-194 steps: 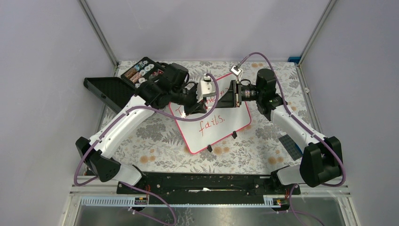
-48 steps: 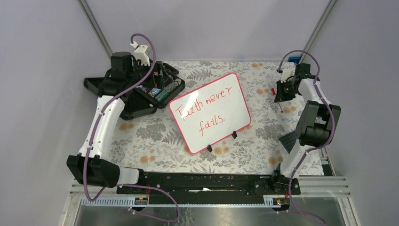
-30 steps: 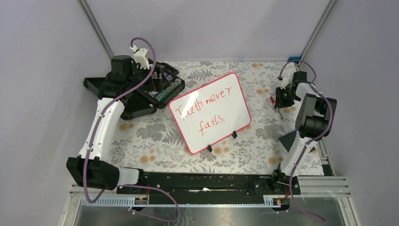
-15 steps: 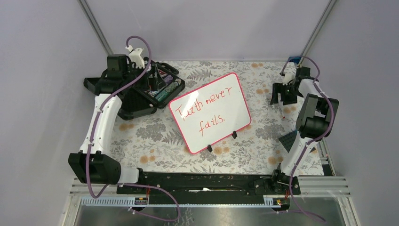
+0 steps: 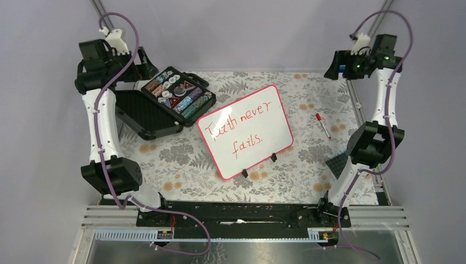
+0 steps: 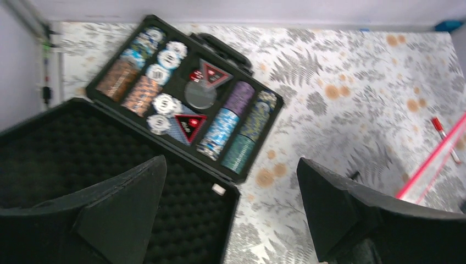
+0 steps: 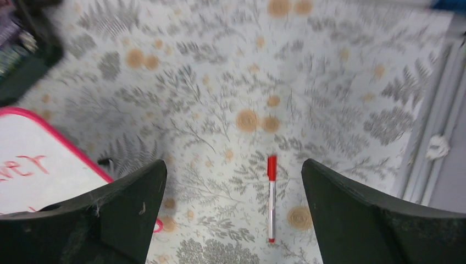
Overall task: Write a sentence on the whiteboard
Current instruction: Reset both arms
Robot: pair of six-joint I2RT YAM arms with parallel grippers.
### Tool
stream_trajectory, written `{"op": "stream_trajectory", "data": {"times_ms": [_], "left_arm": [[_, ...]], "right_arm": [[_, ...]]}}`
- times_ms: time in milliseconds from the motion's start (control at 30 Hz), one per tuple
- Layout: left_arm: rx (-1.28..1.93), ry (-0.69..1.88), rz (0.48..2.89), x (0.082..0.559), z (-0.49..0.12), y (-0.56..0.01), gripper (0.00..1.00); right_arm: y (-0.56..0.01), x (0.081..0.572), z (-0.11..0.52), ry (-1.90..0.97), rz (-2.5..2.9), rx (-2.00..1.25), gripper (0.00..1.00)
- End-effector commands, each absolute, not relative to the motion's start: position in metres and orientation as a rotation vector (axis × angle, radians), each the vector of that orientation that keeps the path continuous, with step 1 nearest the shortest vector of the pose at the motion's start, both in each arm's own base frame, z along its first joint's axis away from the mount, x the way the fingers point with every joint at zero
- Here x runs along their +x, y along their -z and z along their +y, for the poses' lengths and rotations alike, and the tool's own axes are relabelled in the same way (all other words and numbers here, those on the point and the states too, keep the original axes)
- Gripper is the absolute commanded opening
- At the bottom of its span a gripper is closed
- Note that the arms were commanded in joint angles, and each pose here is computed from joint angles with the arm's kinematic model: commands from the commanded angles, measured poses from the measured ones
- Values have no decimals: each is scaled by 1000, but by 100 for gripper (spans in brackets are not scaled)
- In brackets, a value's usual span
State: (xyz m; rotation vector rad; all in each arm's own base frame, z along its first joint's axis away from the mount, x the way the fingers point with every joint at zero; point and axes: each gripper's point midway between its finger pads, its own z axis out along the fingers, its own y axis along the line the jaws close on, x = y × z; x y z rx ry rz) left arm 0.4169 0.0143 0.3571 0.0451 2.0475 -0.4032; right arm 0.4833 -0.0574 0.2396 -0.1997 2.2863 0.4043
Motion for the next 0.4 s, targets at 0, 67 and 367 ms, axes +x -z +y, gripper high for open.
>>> {"op": "stream_trajectory", "data": {"times_ms": [0,67,367], "left_arm": [[16,304,1984,426,56,-383,99],[-15,256,1965,428,73,-391,99],[-71,164,1951,433,103,-396,99]], "right_arm": [[-328,468,-54,-507,2123,-189,100],[-351,468,-65,-493,2070,-187,100],[-368,461,-91,-452,2035,-181,100]]}}
